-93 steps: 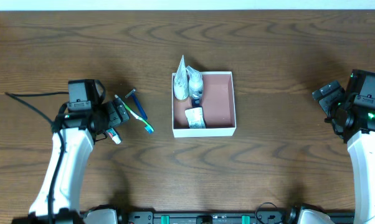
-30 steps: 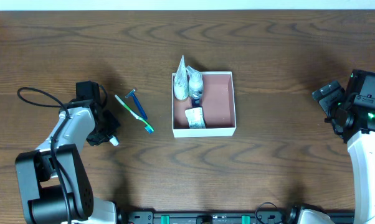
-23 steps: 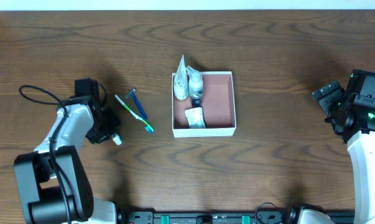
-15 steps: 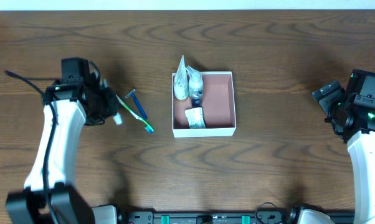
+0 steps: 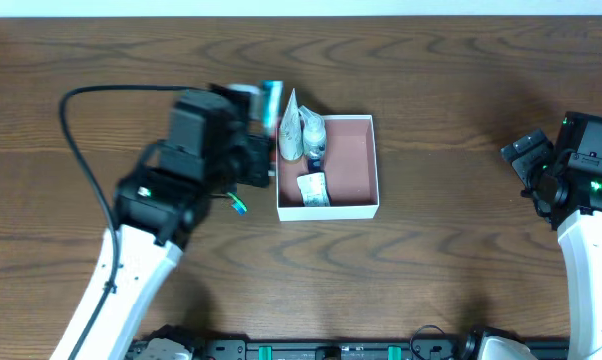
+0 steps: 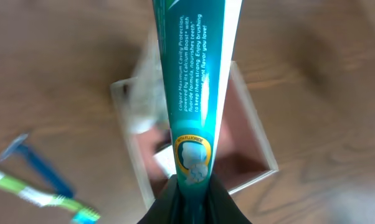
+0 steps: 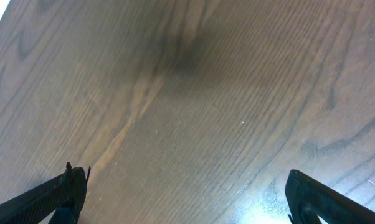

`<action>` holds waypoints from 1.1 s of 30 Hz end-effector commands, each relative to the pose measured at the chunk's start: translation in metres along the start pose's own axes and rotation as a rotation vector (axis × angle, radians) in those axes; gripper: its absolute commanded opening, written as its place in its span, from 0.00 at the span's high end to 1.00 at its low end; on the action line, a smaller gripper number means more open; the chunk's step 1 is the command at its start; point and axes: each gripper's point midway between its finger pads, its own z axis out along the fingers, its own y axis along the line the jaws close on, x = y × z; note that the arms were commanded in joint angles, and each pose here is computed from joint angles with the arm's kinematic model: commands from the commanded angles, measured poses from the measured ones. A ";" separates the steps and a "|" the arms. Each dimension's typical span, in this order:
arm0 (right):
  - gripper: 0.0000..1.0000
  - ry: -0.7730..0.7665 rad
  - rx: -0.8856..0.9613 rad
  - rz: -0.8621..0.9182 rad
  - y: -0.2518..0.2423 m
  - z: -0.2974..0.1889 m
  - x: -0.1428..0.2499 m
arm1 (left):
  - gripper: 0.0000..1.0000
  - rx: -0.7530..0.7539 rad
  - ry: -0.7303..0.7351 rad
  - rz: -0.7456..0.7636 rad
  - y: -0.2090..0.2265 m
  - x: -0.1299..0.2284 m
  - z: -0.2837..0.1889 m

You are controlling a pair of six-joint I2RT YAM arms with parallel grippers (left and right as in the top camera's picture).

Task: Pack container
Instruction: 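Carry the toothpaste with the left gripper into the box and lower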

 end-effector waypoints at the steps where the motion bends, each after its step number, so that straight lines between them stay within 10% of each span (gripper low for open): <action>1: 0.01 -0.009 0.002 -0.007 0.000 -0.001 -0.004 | 0.88 -0.026 -0.055 -0.017 -0.021 -0.009 0.002; 33: 0.01 -0.009 0.002 -0.007 0.000 -0.001 -0.004 | 0.88 -0.221 0.182 -0.002 -0.055 0.088 0.176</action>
